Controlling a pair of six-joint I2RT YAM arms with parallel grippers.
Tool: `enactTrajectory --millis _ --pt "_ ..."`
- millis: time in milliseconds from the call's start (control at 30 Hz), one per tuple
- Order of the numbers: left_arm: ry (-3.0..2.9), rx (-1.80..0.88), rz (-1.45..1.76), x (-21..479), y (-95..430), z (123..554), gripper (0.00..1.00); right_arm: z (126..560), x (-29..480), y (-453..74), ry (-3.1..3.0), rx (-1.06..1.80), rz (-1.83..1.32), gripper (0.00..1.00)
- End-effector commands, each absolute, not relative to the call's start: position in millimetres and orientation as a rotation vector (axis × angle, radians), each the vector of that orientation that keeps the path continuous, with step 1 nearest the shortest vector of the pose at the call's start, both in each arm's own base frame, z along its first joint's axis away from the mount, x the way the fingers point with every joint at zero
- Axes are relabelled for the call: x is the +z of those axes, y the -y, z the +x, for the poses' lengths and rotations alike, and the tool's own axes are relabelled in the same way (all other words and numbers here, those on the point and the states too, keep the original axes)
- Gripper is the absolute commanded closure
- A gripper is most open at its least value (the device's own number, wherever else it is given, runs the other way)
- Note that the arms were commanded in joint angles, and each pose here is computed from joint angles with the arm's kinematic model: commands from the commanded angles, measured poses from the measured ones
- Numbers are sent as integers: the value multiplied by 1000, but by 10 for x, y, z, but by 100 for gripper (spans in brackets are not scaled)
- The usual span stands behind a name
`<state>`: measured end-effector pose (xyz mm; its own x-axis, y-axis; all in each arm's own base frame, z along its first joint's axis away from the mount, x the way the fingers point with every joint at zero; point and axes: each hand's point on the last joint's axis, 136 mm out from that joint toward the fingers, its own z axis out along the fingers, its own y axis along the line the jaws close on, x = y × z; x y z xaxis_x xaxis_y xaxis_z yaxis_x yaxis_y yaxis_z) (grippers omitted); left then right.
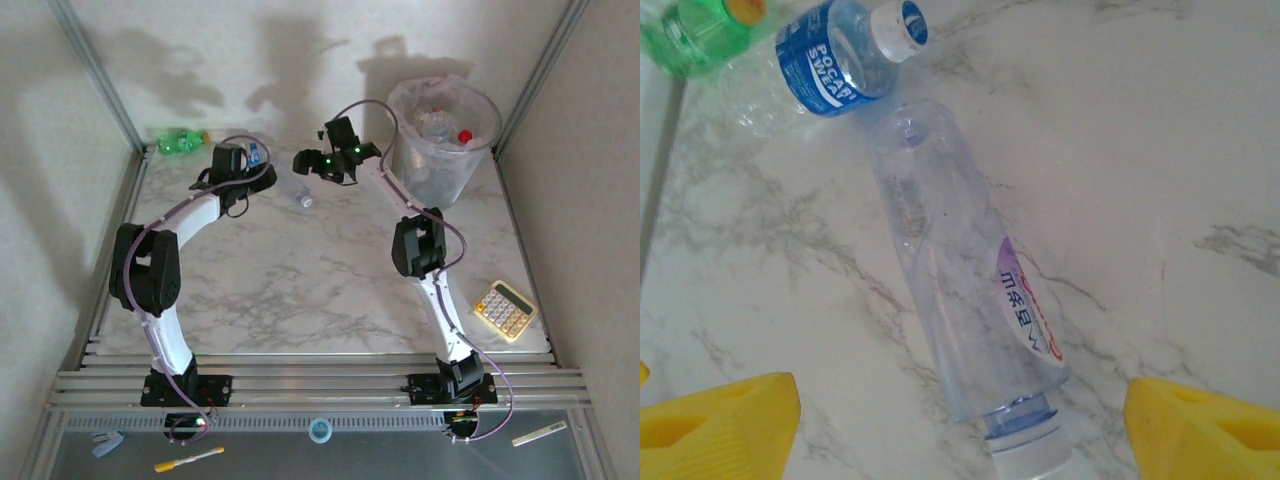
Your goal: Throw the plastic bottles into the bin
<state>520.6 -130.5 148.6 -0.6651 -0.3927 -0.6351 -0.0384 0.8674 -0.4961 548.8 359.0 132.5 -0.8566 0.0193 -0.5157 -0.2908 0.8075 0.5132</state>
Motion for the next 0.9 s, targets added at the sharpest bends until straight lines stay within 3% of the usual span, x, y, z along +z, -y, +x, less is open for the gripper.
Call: enactTrajectory --millis 0,233,567,667,800,867 --pt "-2170 -623 -301 1750 1357 5131 36 5295 950 -3633 -2593 767 -354 15" --pt "-2086 -665 -347 2007 1230 4720 28 5227 712 -3967 -2542 784 -483 11" --pt "-2059 -622 -363 2207 1026 4256 26 4952 389 -4268 -2573 711 -606 13" --pt "-2054 -618 -369 2242 976 4175 26 4870 280 -4302 -2595 668 -632 23" --pt "-2021 -646 -368 2392 942 4048 23 4874 212 -4215 -2621 572 -607 51" --pt "-1988 -653 -364 2528 914 3982 20 4886 314 -4198 -2606 564 -592 60"
